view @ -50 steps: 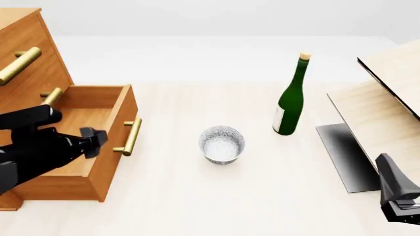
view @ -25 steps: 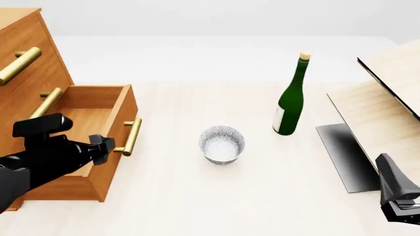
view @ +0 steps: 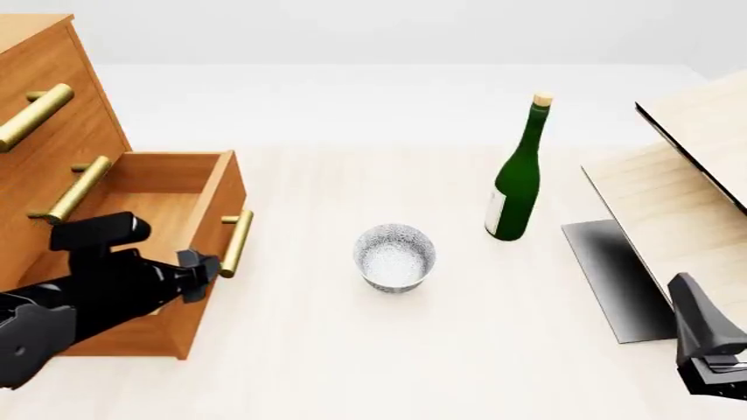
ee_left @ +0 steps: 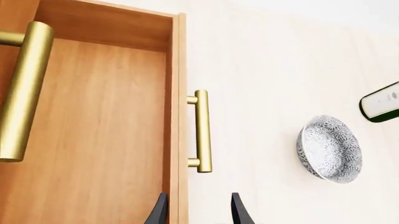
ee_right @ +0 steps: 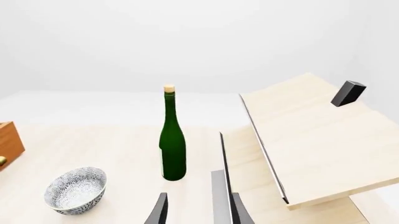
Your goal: Put the bowl in the bottom drawer of the cabinet and close it.
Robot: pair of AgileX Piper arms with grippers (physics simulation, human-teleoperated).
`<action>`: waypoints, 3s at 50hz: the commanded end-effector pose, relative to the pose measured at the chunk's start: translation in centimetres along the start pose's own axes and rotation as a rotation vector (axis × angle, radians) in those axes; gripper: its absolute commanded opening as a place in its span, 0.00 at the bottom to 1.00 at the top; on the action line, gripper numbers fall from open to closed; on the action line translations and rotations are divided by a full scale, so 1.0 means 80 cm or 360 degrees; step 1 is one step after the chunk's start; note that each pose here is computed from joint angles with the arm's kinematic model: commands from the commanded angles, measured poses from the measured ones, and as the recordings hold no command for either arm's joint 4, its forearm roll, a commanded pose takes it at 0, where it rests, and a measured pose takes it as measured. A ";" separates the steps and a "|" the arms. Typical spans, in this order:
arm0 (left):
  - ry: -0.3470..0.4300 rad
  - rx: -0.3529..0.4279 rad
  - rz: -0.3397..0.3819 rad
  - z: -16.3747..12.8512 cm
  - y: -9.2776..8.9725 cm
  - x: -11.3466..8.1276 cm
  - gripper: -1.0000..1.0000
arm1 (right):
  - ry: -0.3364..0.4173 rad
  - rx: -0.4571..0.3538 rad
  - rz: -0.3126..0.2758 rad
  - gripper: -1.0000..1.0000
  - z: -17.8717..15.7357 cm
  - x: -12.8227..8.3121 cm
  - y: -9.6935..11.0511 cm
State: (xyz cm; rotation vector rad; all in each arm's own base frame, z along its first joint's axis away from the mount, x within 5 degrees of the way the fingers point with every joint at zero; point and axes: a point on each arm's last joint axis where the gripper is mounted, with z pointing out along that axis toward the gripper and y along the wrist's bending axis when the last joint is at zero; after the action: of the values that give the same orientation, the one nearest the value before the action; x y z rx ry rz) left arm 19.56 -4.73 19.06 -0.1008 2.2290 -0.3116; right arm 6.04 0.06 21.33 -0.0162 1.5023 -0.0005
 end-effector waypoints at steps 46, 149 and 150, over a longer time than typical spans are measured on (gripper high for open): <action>0.0006 0.0177 0.0105 -0.003 -0.029 0.015 1.00 | -0.0004 0.0002 -0.0002 1.00 -0.001 0.000 0.000; -0.0325 0.0423 0.0349 -0.111 -0.074 -0.063 1.00 | -0.0004 0.0002 -0.0002 1.00 -0.001 0.000 0.000; -0.0321 0.0430 0.0342 -0.112 -0.075 -0.063 1.00 | -0.0004 0.0002 -0.0002 1.00 -0.001 0.000 0.000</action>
State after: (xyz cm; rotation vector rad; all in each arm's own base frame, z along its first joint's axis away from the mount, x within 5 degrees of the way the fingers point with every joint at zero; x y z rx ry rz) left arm 15.94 -8.28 30.07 0.2730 1.9443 -0.4498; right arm 5.96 0.06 21.32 -0.0161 1.5004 -0.0019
